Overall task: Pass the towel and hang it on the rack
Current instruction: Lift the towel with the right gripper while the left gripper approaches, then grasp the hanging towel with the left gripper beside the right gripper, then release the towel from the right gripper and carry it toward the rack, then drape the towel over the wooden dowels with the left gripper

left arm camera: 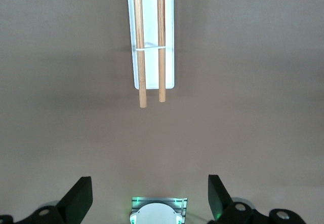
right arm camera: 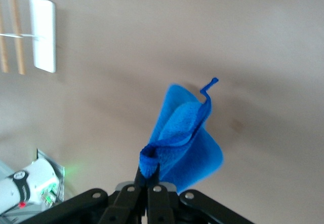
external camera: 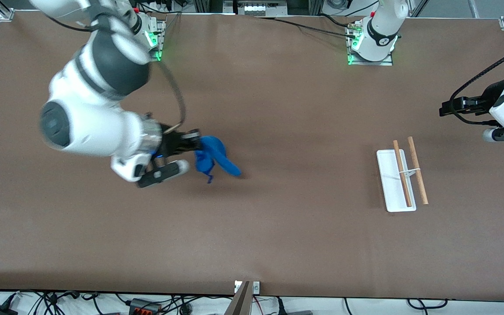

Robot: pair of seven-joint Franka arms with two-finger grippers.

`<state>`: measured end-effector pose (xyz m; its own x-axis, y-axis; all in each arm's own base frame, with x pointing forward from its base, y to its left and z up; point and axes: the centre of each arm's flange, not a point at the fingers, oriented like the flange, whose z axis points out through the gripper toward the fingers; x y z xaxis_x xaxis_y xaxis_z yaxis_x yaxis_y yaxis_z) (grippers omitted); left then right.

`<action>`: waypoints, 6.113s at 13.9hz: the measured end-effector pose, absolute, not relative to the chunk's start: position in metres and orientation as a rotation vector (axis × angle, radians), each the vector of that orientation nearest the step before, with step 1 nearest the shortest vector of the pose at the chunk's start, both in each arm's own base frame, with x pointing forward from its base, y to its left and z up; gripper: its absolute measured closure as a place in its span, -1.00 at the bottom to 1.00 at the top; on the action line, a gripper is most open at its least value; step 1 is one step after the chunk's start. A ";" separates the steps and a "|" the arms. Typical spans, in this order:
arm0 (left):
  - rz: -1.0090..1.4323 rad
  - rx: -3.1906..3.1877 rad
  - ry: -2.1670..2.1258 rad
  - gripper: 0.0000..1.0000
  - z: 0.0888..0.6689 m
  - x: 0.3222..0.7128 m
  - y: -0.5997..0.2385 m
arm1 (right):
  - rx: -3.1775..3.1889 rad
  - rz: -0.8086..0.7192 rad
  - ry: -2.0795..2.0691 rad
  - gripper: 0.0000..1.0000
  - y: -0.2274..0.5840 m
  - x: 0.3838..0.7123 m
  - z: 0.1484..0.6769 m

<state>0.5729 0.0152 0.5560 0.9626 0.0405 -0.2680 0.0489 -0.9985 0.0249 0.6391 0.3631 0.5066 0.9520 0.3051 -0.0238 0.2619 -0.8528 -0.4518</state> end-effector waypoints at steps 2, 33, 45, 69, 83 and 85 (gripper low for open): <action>-0.451 3.074 0.061 -1.00 0.547 0.575 0.015 | -2.612 -0.023 -0.481 0.96 0.420 0.619 0.519; 0.159 2.123 -0.973 -0.99 0.318 0.550 -0.283 | -2.355 -0.531 -0.549 0.96 0.552 0.557 0.555; 0.294 2.059 -1.047 -0.11 0.330 0.561 -0.288 | -2.360 -0.525 -0.548 0.96 0.552 0.558 0.551; -0.077 2.327 -1.054 0.95 0.364 0.612 -0.134 | -2.471 -0.529 -0.596 -0.59 0.539 0.574 0.521; -0.339 2.834 -0.836 0.95 0.380 0.640 0.018 | -3.198 0.040 -0.124 -1.00 0.213 0.687 0.468; -0.343 2.823 -0.878 0.95 0.369 0.648 0.043 | -3.224 0.014 -0.051 -1.00 0.185 0.693 0.477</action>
<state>0.6478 0.0433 0.3687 0.8008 -0.5748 -0.1683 -0.5367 -0.8134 0.2241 0.6929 0.1850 0.4768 0.9995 0.0311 -0.0099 0.0318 -0.9961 0.0828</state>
